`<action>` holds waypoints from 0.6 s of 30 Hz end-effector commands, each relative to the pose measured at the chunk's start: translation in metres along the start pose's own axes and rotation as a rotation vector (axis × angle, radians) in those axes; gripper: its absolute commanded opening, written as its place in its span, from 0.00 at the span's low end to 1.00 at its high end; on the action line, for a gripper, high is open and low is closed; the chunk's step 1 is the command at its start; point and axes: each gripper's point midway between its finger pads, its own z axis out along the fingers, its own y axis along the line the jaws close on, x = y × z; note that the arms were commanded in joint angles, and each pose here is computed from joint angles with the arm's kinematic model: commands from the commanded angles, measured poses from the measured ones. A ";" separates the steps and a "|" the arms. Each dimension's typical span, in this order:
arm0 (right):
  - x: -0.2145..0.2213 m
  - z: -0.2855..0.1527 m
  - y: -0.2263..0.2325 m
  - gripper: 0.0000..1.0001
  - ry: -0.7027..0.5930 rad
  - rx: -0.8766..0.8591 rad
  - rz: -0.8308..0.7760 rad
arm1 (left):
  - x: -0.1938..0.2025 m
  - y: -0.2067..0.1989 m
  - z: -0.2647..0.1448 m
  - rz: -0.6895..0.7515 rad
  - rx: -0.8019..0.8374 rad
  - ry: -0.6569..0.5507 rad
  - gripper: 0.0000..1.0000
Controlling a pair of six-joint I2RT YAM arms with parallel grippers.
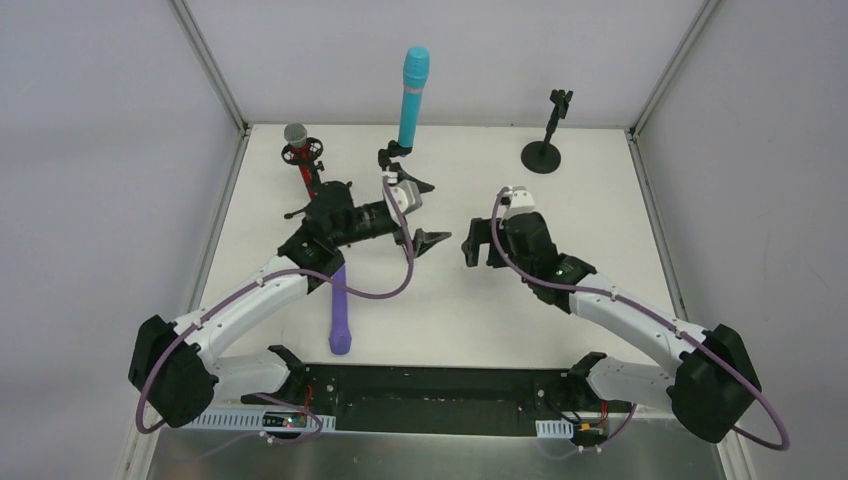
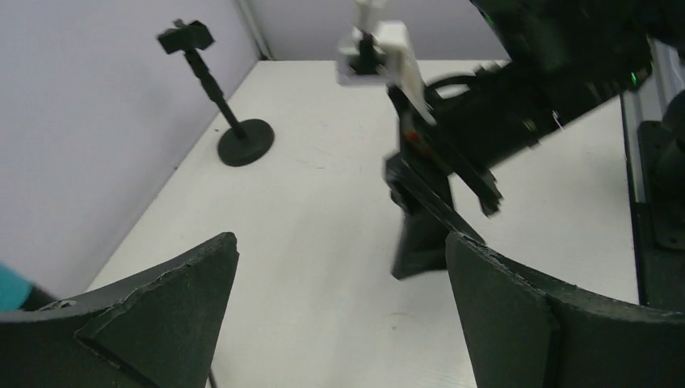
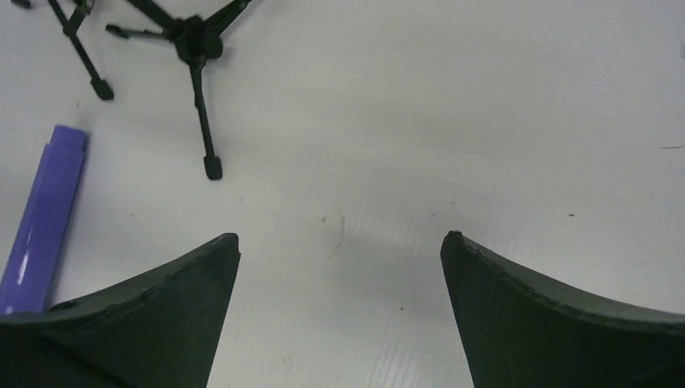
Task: Attach the microphones to the stand
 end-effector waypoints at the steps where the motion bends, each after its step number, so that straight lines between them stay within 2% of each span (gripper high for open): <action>1: -0.034 -0.009 -0.023 0.99 0.011 0.097 0.123 | 0.033 -0.025 0.022 0.019 0.048 0.104 0.99; 4: -0.055 -0.009 -0.045 0.99 0.023 0.149 0.176 | 0.058 -0.037 0.042 -0.122 0.045 0.170 0.99; 8: -0.091 -0.013 -0.085 0.99 -0.054 0.292 0.240 | 0.094 -0.051 0.064 -0.322 0.049 0.260 0.99; 14: -0.134 -0.006 -0.140 0.99 -0.096 0.468 0.279 | 0.131 -0.053 0.070 -0.423 -0.008 0.382 0.99; 18: -0.167 0.006 -0.171 0.99 -0.102 0.564 0.261 | 0.134 -0.054 0.071 -0.433 -0.007 0.407 0.99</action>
